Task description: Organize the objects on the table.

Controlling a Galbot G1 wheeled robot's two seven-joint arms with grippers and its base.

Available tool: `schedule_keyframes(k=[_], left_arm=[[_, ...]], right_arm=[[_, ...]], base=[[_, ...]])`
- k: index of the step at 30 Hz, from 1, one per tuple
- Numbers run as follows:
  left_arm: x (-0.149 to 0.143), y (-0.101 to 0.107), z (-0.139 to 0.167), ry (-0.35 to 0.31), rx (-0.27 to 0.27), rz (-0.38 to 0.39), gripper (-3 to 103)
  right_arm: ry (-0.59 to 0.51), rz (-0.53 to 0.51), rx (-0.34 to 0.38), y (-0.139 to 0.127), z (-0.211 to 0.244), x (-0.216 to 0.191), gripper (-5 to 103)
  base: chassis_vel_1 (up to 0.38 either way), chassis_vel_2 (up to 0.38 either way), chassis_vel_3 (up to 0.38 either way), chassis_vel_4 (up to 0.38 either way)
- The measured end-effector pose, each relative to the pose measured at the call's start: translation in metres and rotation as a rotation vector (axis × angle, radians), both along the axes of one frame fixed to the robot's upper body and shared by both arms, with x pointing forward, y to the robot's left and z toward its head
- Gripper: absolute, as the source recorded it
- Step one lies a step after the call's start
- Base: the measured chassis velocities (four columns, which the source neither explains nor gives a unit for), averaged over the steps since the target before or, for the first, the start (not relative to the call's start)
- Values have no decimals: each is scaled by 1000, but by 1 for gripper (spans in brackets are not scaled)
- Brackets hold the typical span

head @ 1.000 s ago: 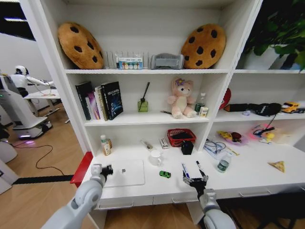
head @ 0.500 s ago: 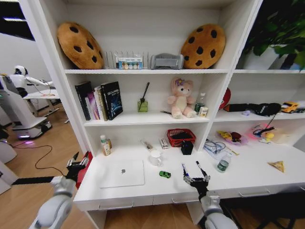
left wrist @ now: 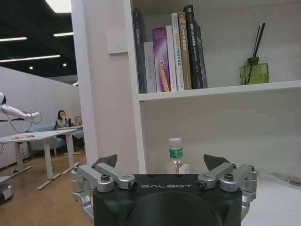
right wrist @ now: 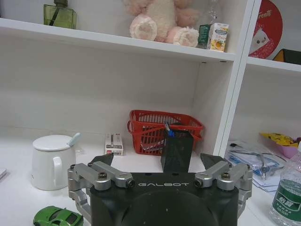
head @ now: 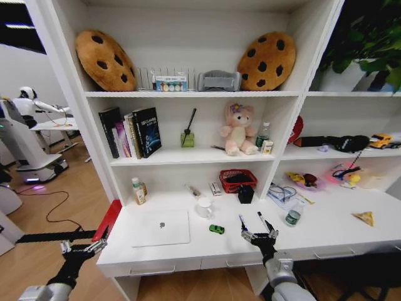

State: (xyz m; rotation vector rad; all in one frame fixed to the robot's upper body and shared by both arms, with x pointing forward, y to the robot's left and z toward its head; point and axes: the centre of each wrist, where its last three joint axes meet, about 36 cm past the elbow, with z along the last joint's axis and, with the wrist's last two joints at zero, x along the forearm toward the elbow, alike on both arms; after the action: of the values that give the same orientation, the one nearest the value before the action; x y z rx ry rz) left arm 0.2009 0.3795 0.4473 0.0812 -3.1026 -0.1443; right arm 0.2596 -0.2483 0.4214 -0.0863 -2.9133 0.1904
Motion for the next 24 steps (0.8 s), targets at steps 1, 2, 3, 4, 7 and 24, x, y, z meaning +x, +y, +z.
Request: schedule_keyframes(k=[1,2,3,4,7,24], left_arm=[[0,0,1,1,-1,1,100],[0,-1,1,2,-1,3,100],[0,-1,1,2,-1,3,100],[0,-1,1,2,-1,4,100],[1,-1,2,1,-2,5,100],[3,-1,1,2,-6,6,100]], right_arm=[[1,-2,0,1,0,-1,100],[3,-5,0,2,1,-3,100],[3,-5,0,2,1,-3,100],[3,-5,0,3,1,-3,100],[-5,-3,-5,4,3,-4,100],[-68,9,-8,-6,14,1,100]], base=[[0,0,0,0],[0,0,0,0],[0,0,0,0],[0,0,0,0],[0,0,0,0],[0,0,0,0]])
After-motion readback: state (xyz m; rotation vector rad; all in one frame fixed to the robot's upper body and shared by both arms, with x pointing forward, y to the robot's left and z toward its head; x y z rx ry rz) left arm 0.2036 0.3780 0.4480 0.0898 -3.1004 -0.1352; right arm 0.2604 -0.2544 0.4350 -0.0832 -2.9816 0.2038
